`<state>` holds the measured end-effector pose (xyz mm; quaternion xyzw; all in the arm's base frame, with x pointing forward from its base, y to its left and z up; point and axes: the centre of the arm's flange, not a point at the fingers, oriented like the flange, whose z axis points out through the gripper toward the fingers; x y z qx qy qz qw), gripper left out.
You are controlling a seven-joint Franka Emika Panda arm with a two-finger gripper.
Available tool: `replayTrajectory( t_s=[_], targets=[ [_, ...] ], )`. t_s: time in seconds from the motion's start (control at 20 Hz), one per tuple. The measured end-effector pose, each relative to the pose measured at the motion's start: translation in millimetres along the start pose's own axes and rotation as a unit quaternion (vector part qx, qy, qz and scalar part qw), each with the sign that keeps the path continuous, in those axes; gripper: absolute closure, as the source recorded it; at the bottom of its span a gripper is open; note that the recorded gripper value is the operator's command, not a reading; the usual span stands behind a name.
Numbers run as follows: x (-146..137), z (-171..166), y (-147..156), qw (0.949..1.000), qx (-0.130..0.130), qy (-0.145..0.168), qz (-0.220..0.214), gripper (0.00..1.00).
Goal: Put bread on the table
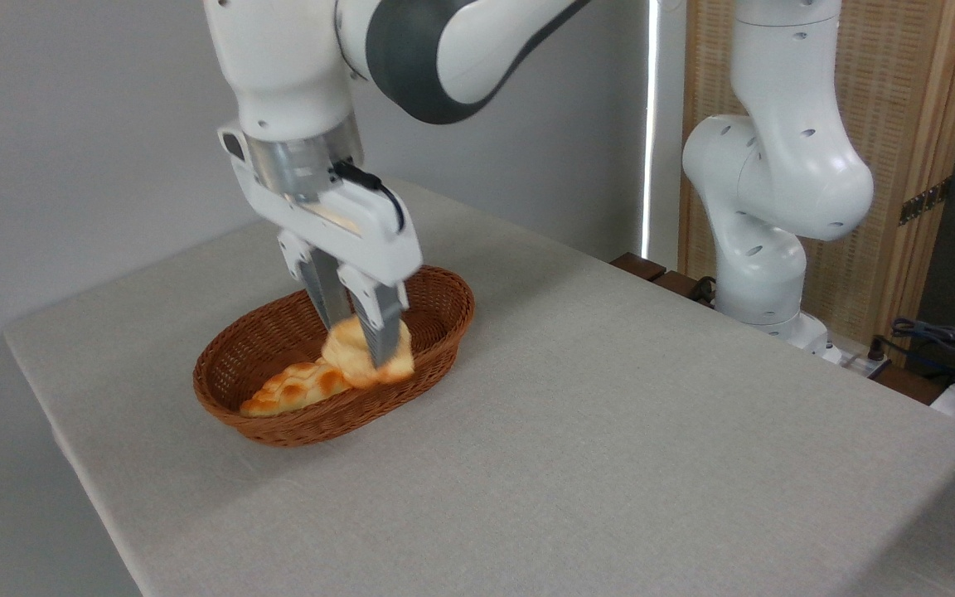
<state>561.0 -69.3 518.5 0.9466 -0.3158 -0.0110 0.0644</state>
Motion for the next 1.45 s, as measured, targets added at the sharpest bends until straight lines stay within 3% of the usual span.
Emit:
replayTrajectory(
  t_s=[0.25,0.55,0.75,0.9,1.15,1.3,1.45],
  targets=[
    [-13.5,17.0,-28.2,0.9997,0.005,-0.024,-0.009,0.00],
    [-11.4,41.3,-38.3,0.9989,-0.002,-0.044,-0.015,0.00],
    [-10.4,39.7,-38.7,0.9990,0.000,-0.042,-0.014,0.00],
    [-5.7,24.6,-36.9,0.9995,0.010,-0.027,-0.010,0.00],
    [7.2,-35.1,-14.6,0.9988,0.041,0.024,0.013,0.00],
    [7.6,-41.6,-9.6,0.9971,0.049,0.024,0.053,0.00],
    [4.0,-42.5,-15.5,0.9966,0.049,0.024,0.062,0.00]
  ],
)
